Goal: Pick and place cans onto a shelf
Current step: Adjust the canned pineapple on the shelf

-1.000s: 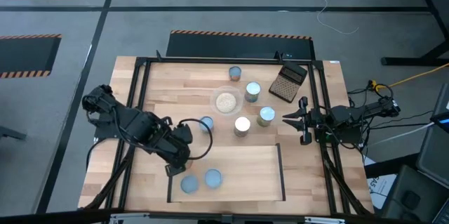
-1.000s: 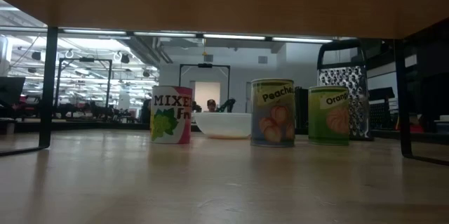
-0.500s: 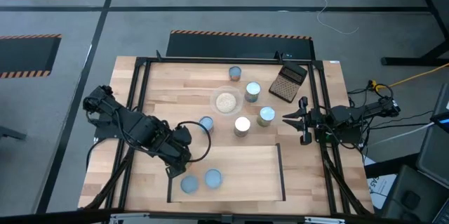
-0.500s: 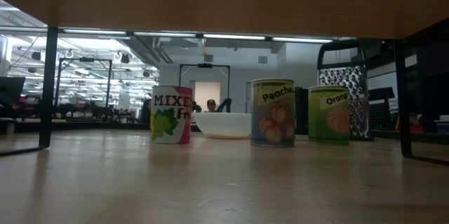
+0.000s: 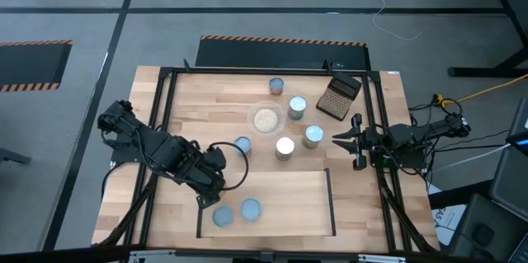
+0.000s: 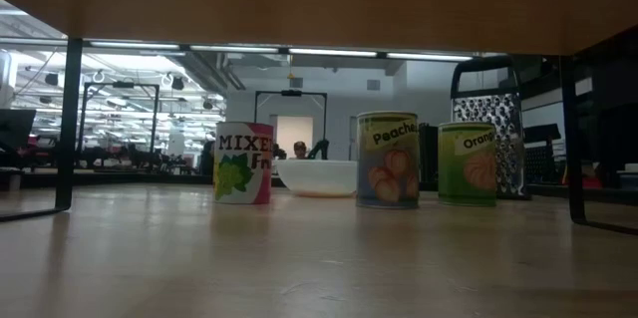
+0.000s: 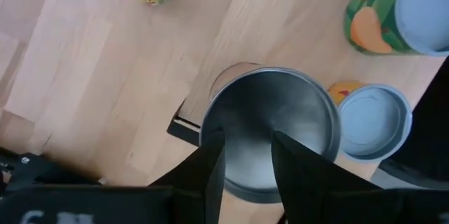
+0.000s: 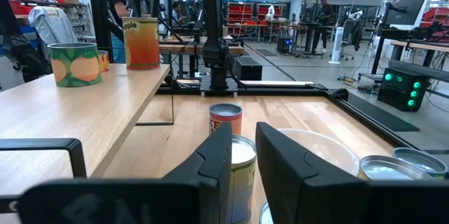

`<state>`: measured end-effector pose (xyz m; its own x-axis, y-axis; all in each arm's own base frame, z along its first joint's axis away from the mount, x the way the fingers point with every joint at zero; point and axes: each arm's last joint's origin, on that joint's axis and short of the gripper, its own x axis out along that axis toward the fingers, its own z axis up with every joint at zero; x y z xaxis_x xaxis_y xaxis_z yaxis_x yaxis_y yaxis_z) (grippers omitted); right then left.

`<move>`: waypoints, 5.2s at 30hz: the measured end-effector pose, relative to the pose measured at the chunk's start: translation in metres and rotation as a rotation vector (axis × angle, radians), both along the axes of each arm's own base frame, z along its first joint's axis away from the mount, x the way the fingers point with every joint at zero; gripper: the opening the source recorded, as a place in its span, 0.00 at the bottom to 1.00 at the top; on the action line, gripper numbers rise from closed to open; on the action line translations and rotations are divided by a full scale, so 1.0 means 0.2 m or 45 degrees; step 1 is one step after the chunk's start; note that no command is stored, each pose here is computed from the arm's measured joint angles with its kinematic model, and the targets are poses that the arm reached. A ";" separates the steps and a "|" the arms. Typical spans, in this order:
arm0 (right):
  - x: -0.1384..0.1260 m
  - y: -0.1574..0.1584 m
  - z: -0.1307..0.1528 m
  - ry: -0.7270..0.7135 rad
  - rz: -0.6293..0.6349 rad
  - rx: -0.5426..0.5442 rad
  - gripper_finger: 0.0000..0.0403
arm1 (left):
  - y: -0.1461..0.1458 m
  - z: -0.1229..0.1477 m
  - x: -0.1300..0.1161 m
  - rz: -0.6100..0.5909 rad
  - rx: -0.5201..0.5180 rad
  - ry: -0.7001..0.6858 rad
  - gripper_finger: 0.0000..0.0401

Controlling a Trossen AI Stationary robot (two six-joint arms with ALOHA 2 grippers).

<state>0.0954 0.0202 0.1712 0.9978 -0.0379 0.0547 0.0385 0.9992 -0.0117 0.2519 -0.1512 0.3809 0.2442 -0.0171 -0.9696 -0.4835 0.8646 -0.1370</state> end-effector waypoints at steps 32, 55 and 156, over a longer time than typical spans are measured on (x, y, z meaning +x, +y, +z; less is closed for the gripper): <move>0.00 0.00 0.00 0.000 0.000 0.000 0.18 | 0.05 0.02 0.02 0.008 0.119 -0.059 0.27; 0.00 0.00 0.00 0.000 0.000 0.000 0.18 | 0.07 -0.01 0.03 -0.095 0.113 -0.006 0.27; 0.00 0.00 0.00 0.000 0.000 0.000 0.18 | 0.14 0.03 0.10 -0.741 0.250 -0.146 0.20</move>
